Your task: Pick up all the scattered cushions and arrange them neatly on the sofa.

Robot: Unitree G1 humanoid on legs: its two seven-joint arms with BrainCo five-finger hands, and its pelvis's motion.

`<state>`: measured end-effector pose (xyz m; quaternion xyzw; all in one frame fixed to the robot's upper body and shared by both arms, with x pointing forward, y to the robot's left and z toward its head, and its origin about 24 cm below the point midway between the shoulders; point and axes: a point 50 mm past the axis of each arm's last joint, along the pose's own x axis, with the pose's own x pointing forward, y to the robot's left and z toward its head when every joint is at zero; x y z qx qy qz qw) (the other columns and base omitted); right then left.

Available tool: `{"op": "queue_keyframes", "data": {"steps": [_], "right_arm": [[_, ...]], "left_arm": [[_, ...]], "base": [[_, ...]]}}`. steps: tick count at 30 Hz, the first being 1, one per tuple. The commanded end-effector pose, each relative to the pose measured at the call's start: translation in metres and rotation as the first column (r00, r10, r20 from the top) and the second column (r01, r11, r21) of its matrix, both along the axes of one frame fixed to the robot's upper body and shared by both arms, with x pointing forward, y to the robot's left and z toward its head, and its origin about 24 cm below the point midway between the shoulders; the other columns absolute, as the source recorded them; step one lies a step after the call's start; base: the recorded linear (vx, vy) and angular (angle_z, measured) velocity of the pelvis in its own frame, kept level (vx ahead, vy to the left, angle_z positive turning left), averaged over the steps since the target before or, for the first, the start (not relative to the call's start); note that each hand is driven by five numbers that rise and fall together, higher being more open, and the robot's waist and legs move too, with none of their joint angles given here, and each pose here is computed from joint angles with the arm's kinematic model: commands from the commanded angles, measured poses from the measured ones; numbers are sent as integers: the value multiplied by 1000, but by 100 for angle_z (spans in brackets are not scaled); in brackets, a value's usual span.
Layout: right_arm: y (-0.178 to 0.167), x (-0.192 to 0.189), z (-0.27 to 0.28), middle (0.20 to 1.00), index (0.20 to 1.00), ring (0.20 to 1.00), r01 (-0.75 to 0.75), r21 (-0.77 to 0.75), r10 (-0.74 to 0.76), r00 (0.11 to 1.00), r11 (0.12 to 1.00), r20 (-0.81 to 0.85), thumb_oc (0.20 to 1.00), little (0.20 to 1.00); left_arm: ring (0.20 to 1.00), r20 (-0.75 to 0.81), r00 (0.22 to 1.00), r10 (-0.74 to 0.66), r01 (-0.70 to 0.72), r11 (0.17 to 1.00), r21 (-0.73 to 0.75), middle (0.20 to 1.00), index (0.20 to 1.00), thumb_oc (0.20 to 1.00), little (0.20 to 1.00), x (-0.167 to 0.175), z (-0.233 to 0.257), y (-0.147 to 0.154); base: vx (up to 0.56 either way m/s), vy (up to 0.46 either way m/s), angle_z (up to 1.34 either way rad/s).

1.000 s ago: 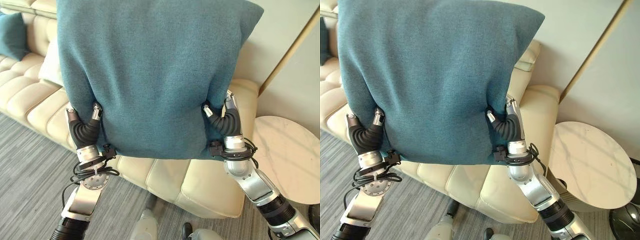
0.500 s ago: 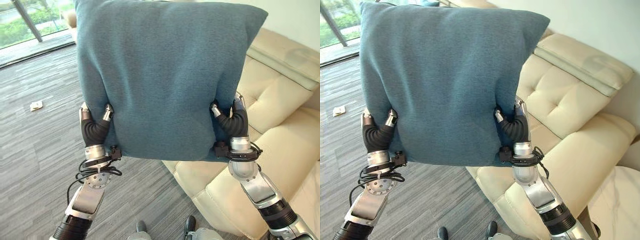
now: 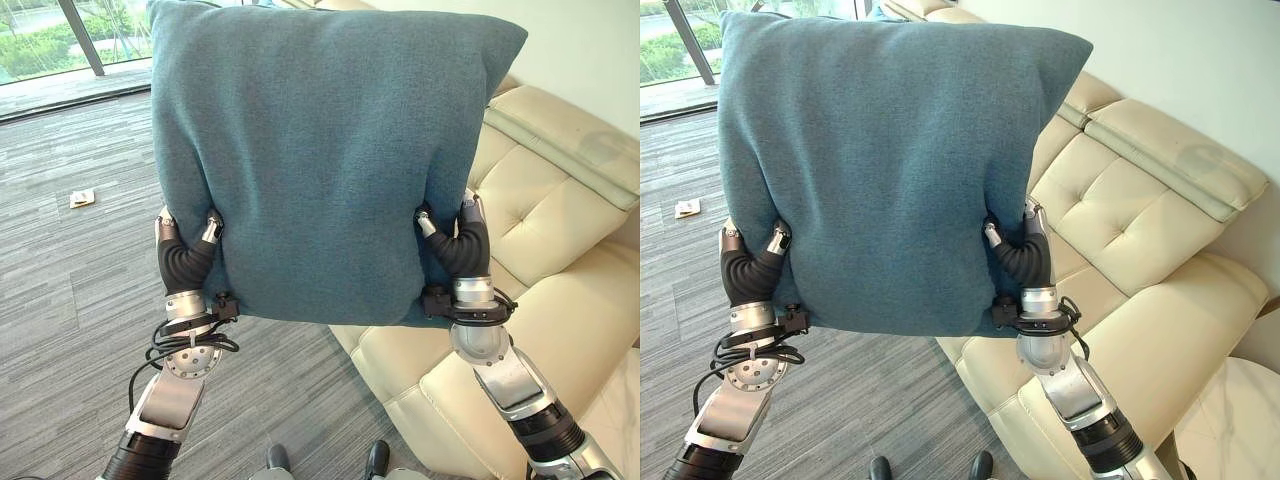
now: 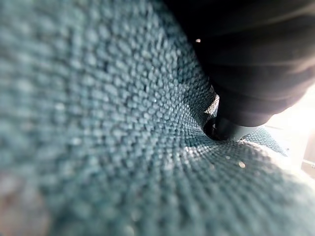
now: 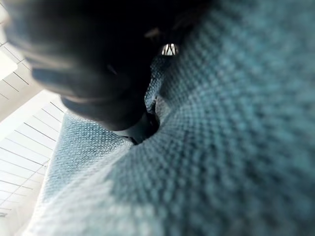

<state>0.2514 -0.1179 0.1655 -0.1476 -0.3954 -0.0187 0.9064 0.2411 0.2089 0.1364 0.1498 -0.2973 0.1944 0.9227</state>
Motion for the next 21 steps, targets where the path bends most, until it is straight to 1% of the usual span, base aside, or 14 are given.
{"op": "queue_keyframes", "data": {"steps": [1, 5, 9, 13, 17, 21], "right_arm": [[31, -16, 33, 200, 200, 200, -199, 18, 193, 964, 980, 182, 200, 200], [25, -12, 23, 200, 200, 200, -152, 20, 147, 979, 988, 140, 200, 200], [19, -10, 25, 200, 200, 200, -137, 28, 131, 980, 990, 150, 200, 200], [15, -9, 23, 200, 200, 200, -130, 53, 121, 982, 990, 142, 200, 200], [16, -15, 20, 200, 200, 200, -160, 58, 151, 979, 985, 138, 200, 200], [12, -15, 17, 200, 200, 200, -161, 41, 155, 981, 986, 117, 200, 200]], "left_arm": [[200, 202, 949, -242, 214, 965, 151, 200, 200, 200, 200, -1, 43, -36], [200, 202, 937, -284, 258, 955, 143, 200, 200, 200, 200, 7, 44, -50], [200, 210, 933, -292, 265, 953, 148, 200, 200, 200, 200, 8, 46, -52], [200, 214, 934, -286, 263, 956, 128, 200, 200, 200, 200, 12, 46, -53], [200, 213, 938, -273, 246, 958, 146, 200, 200, 200, 200, 10, 44, -52], [200, 206, 936, -286, 263, 956, 130, 200, 200, 200, 200, 8, 41, -53]], "base": [[45, 196, 14], [105, 165, 48], [136, 50, 63], [392, 4, 55], [415, -59, 47], [405, -73, -10]]}}
